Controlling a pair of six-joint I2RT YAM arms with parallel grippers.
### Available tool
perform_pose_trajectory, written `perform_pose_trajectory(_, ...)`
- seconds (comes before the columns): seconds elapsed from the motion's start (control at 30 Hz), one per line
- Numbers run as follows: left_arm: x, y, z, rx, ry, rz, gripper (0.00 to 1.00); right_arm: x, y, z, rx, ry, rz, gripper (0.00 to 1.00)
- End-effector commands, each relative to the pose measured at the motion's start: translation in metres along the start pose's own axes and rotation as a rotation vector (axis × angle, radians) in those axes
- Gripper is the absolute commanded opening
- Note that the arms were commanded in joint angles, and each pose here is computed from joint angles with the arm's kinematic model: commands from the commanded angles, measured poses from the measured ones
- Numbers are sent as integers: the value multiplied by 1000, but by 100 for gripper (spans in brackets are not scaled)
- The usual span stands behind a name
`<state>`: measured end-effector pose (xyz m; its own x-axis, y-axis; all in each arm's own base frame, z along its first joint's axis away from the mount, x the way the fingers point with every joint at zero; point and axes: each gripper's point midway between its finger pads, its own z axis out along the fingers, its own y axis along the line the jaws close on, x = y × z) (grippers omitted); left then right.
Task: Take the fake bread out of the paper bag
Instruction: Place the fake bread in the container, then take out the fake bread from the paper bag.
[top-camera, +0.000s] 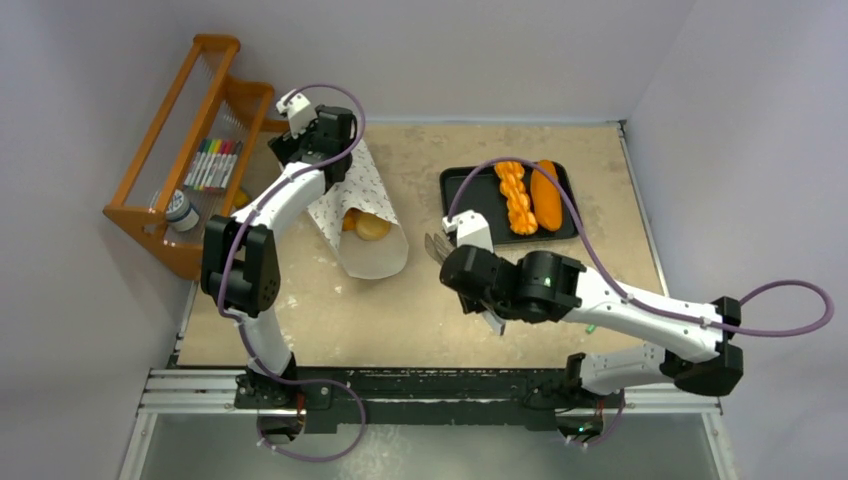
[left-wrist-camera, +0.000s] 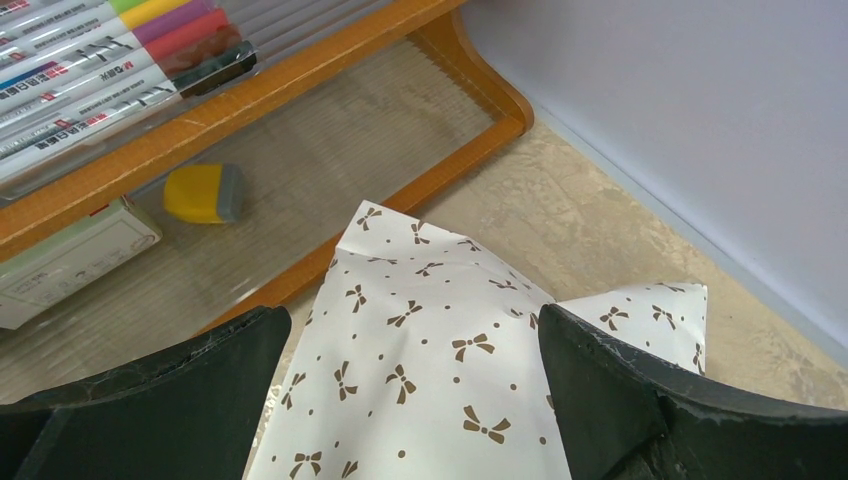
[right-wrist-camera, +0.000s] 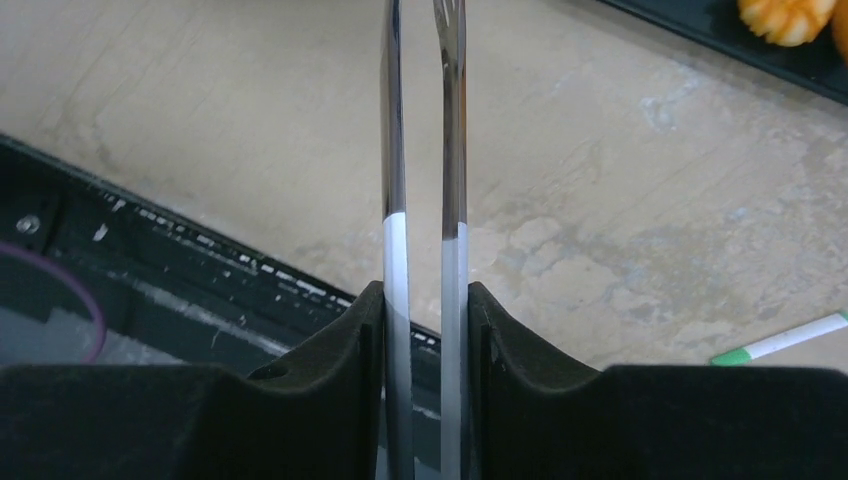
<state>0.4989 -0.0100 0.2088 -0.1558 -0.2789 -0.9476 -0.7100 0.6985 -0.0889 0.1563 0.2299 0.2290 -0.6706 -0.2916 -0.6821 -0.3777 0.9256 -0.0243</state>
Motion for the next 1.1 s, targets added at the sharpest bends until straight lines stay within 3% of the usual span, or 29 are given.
perform_pose_trajectory(0.0,-25,10,-7,-5,-36,-34,100,-1,13,-32,-44,-56,64,33)
perform_pose_trajectory(0.27,-27,14,-4,-7,-31,-44,100,7,67,-40,-126,-44,-91,35)
perform_pose_trajectory(0.5,-26,21,-3,-9,-25,-52,100,-1,98,-12,-115,-84,-171,38)
perform_pose_trajectory(1.07,-30,13,-1,13,-17,-90,100,-50,93,96,42,-132,-360,40)
